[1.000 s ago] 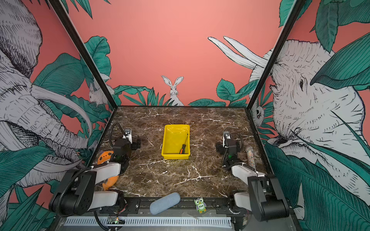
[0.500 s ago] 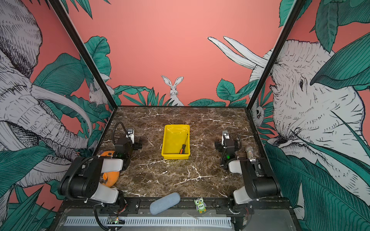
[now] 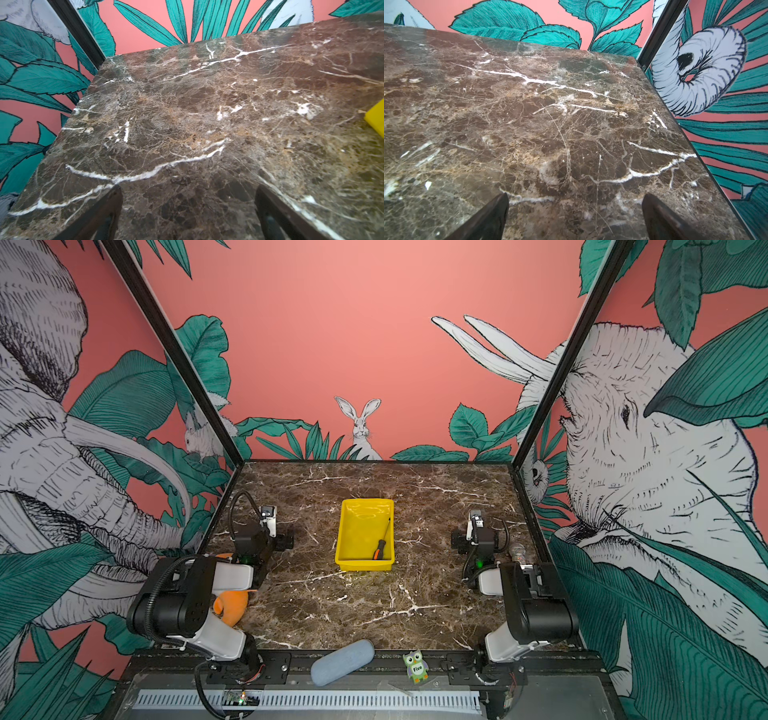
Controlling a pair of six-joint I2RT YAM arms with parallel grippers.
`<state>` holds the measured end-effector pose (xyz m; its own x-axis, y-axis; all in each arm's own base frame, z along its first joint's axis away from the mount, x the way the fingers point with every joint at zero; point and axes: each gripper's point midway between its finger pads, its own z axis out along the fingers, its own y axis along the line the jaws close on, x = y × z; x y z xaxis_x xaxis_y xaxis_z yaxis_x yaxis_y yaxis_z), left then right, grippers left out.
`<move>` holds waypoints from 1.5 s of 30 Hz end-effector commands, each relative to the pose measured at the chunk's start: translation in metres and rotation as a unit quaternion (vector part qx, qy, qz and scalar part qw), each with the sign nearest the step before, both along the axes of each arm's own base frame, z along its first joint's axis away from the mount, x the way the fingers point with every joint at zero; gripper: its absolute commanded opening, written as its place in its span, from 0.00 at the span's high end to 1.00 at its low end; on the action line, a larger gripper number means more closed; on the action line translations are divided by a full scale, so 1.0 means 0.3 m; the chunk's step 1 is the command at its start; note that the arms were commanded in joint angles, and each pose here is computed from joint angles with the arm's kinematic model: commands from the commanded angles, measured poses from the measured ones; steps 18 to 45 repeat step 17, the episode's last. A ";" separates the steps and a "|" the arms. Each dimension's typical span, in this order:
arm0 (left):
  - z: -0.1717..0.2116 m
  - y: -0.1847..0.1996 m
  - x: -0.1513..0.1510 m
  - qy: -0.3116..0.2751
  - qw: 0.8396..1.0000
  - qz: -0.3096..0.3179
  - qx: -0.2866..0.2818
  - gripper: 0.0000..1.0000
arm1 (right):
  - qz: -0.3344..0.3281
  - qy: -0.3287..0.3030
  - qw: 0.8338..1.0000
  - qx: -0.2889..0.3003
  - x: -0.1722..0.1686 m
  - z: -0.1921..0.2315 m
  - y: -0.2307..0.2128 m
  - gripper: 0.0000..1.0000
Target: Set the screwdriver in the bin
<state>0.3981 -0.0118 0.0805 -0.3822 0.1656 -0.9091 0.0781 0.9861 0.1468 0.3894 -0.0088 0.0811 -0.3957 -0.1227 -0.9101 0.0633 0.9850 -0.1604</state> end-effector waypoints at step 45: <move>0.049 -0.007 0.015 -0.023 1.000 -0.006 -0.006 0.00 | 0.004 -0.031 0.999 0.009 0.025 0.047 0.008 0.01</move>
